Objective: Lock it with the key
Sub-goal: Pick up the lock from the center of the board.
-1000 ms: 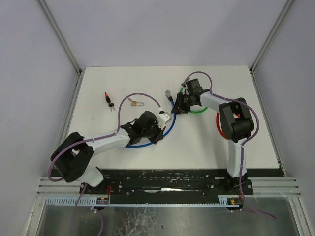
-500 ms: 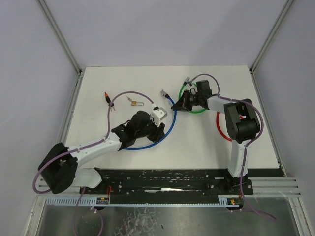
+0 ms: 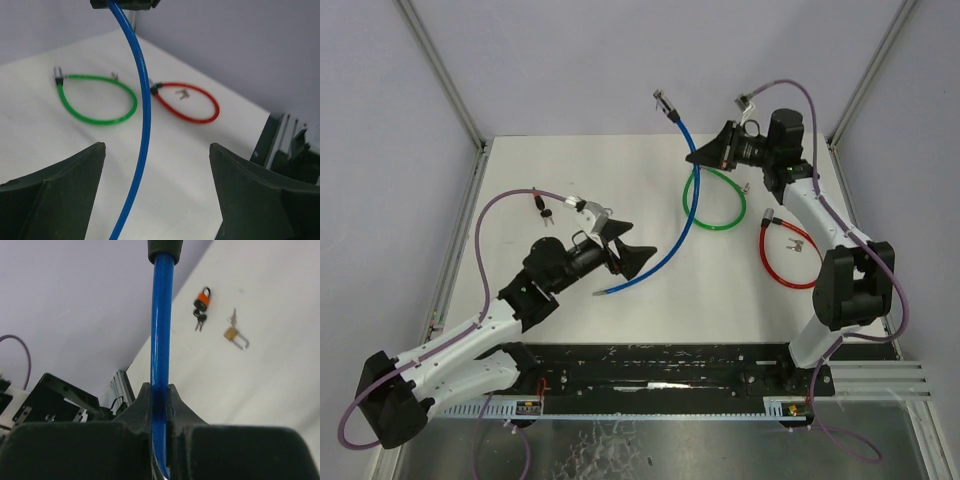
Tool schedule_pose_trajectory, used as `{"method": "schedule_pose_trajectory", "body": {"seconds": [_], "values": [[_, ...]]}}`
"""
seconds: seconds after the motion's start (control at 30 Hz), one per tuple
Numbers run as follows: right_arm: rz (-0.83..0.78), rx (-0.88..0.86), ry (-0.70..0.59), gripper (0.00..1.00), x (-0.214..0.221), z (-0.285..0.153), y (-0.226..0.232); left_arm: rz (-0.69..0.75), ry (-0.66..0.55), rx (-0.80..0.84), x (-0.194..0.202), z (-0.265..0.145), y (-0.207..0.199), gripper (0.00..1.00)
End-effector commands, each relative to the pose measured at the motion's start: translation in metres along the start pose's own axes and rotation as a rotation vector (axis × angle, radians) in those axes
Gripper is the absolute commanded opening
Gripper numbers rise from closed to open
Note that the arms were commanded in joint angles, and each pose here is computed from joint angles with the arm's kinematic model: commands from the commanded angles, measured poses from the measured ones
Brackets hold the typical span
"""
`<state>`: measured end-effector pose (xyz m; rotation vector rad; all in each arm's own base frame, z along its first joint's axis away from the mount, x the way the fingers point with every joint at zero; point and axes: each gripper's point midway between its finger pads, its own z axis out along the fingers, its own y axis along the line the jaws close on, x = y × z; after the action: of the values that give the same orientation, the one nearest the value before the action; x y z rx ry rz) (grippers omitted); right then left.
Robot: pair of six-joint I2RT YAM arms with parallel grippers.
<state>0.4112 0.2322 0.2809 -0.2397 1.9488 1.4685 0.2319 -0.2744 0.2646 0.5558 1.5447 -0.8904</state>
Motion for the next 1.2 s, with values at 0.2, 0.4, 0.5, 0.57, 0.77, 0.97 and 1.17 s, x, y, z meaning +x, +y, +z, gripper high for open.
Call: {"method": "schedule_pose_trajectory", "body": {"seconds": [0.2,0.4,0.5,0.57,0.77,0.97,1.17], "values": [[-0.426,-0.301,-0.082,0.00,-0.072,-0.066,0.193,-0.024,-0.574,0.344,-0.173,-0.021,-0.052,0.90],[-0.484,-0.398,-0.091,0.00,-0.082,-0.086,0.251,0.003,-0.707,0.487,-0.233,-0.010,-0.071,0.94],[-0.503,-0.449,-0.089,0.00,-0.082,-0.095,0.273,-0.036,-0.747,0.550,-0.264,-0.001,-0.073,0.97],[-0.514,-0.486,-0.088,0.00,-0.080,-0.101,0.284,-0.091,-0.756,0.571,-0.275,0.010,-0.066,0.99],[-0.528,-0.536,-0.080,0.00,-0.075,-0.110,0.300,-0.287,-0.760,0.765,-0.304,0.037,-0.055,0.96],[-0.526,-0.560,-0.051,0.00,-0.064,-0.109,0.308,-0.341,-0.765,0.810,-0.318,0.063,-0.047,0.91],[-0.491,-0.594,-0.003,0.00,-0.050,-0.095,0.307,-0.311,-0.790,0.862,-0.323,0.066,-0.061,0.79]]}}
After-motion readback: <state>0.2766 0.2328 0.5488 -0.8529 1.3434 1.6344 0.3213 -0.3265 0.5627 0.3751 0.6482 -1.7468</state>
